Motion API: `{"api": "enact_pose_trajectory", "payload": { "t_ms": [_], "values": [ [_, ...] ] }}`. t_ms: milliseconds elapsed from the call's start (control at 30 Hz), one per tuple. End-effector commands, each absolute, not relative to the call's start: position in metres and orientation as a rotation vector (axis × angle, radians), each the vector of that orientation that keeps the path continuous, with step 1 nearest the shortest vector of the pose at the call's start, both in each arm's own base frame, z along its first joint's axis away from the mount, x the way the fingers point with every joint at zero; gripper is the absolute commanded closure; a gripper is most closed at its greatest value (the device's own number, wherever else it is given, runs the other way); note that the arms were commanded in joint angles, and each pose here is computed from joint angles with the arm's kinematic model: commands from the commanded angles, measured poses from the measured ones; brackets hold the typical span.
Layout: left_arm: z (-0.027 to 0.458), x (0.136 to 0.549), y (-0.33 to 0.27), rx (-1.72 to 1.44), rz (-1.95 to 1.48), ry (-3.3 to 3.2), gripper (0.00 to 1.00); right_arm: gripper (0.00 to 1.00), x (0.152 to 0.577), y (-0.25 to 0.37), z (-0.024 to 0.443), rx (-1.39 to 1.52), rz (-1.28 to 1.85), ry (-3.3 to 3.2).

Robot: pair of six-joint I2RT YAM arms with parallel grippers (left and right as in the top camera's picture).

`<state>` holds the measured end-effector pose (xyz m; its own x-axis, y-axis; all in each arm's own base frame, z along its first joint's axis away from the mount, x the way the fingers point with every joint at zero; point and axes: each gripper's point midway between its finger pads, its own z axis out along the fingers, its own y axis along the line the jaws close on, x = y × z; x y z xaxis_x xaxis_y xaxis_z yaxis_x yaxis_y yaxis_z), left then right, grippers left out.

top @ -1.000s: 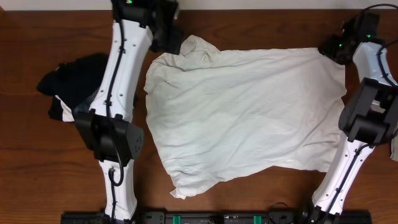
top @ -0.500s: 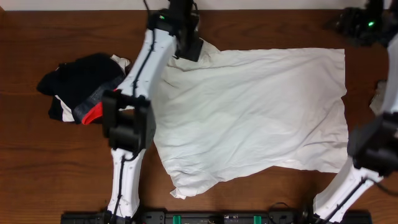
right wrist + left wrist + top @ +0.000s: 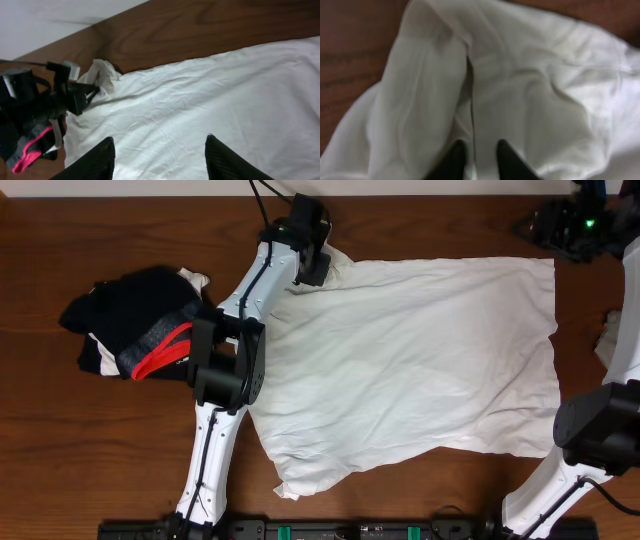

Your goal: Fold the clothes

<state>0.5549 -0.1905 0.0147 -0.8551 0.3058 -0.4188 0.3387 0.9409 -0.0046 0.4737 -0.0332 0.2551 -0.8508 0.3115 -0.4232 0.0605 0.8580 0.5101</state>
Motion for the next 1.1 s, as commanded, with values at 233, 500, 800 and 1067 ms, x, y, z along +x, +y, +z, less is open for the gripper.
{"api": "enact_pose_trajectory", "payload": {
  "t_ms": [233, 500, 800, 1067],
  "values": [
    [0.053, 0.61, -0.169, 0.352, 0.072, 2.463, 0.94, 0.45, 0.476, -0.006, 0.246, 0.172, 0.612, 2.574],
    [0.067, 0.594, -0.16, 0.31, -0.01, 2.566, 0.57, 0.44, 0.477, 0.008, 0.241, 0.131, 0.541, 2.604],
    [0.032, 0.55, -0.138, 0.336, 0.071, 2.785, 0.54, 0.41, 0.476, 0.006, 0.24, 0.135, 0.518, 2.611],
    [0.008, 0.542, -0.138, 0.381, 0.066, 2.824, 0.5, 0.41, 0.477, 0.003, 0.239, 0.14, 0.495, 2.612]
  ]
}}
